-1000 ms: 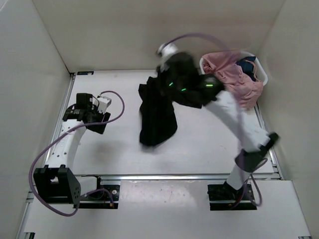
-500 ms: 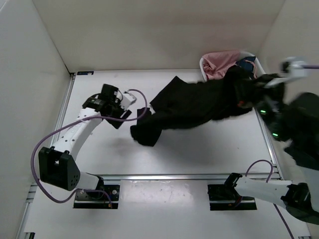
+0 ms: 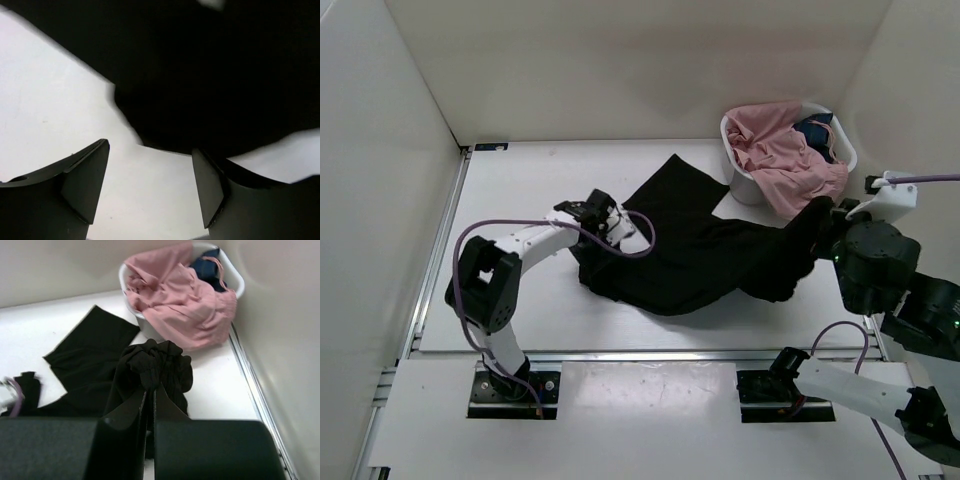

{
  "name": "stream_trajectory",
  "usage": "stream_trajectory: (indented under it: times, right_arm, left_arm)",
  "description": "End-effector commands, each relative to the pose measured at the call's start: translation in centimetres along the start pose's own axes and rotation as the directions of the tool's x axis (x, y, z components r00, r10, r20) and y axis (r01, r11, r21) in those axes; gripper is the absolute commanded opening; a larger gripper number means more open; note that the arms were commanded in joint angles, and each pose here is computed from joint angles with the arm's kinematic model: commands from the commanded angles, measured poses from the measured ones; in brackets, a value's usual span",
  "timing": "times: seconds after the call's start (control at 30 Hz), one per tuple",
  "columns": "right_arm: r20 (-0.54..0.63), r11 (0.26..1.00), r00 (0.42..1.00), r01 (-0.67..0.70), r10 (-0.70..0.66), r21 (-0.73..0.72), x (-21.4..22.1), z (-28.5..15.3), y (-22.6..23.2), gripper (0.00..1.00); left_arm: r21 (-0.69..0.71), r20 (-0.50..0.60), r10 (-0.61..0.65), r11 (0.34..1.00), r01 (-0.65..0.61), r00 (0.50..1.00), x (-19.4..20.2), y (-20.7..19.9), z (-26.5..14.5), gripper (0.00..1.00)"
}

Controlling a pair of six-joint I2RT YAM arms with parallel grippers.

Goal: Fold and stack the trousers
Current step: Flatten the trousers out

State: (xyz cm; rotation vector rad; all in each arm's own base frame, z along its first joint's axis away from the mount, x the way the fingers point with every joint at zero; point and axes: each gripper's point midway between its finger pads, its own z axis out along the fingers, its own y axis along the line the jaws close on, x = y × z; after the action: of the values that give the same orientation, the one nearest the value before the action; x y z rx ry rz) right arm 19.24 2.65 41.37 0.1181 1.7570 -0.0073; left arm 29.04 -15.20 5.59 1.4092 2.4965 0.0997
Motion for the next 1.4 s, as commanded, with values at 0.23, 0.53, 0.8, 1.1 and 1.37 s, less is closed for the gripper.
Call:
stream_trajectory:
  times: [0.23, 0.53, 0.8, 1.1, 1.37]
  right_arm:
    - [-0.12, 0.99, 0.992, 0.056, -0.04, 0.131, 7.2, 2.2, 0.0, 0.0]
    - [-0.189, 0.989, 0.98, 0.084, -0.06, 0.121, 10.6, 3.0, 1.0, 0.0]
    - [-0.242, 0.977, 0.951, 0.21, -0.193, 0.047, 12.9, 5.9, 5.2, 0.0]
    - [-0.333, 0.977, 0.922, 0.212, -0.195, 0.018, 7.1, 15.8, 8.6, 0.0]
    - [-0.141, 0.998, 0.99, -0.012, 0.02, 0.057, -2.3, 13.1, 3.1, 0.0]
  left_arm:
    - [0.056, 0.219, -0.395, 0.918, 0.392, 0.892, -5.3, 9.4, -0.7, 0.76]
    - [0.273, 0.136, -0.389, 0.899, 0.343, 0.911, -7.6, 6.5, 3.8, 0.76]
    - [0.19, -0.045, -0.444, 0.875, 0.444, 0.895, -2.5, 8.4, 6.4, 0.14]
    - [-0.271, 0.116, -0.569, 0.771, 0.576, 0.814, 9.7, 23.9, -7.5, 0.14]
    - [-0.51, -0.014, -0.64, 0.666, 0.545, 0.768, 22.9, 25.3, -14.5, 0.14]
